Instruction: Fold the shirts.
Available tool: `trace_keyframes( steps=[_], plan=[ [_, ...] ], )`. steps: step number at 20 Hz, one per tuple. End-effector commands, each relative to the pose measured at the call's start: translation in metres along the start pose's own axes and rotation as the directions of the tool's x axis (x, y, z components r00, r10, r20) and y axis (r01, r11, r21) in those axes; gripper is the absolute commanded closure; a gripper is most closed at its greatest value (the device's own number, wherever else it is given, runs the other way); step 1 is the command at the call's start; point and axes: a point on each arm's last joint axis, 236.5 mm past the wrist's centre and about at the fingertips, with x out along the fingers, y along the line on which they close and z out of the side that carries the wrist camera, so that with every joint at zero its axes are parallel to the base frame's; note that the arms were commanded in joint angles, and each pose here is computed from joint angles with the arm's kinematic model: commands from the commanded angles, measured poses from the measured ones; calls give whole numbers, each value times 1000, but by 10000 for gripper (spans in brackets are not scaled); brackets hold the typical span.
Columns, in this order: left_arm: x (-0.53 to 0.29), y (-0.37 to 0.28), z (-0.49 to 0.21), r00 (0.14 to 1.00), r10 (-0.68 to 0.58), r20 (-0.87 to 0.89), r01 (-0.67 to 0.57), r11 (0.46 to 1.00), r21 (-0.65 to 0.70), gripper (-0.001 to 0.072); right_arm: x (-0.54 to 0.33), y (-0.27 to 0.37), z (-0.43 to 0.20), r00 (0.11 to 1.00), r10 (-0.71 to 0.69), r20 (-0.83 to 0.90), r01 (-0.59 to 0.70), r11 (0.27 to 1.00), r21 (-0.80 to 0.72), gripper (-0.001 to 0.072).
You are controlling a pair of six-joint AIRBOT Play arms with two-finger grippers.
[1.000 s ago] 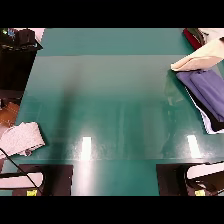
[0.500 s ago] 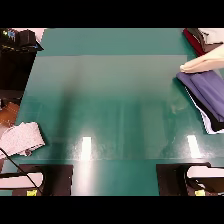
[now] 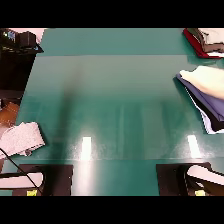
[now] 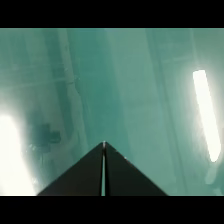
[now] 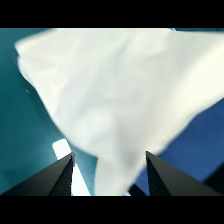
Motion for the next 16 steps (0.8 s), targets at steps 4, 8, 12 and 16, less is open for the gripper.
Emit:
trace_keyframes(
  steps=[4,8,12,16],
  plan=[
    [0,0,-2,1000,-1,-11,1,1000,3,680,-20,-37,-49,997,-36,-69,49,981,190,200],
    [0,0,-1,1000,0,-2,0,1000,3,680,-43,18,-25,990,115,79,-127,978,165,200],
    [-1,1,11,999,6,47,-7,1000,3,680,-57,88,-23,960,258,105,-265,963,50,217],
    [-2,2,21,996,12,90,-13,1000,2,680,-66,155,-37,933,351,76,-342,934,-106,695]
  ],
)
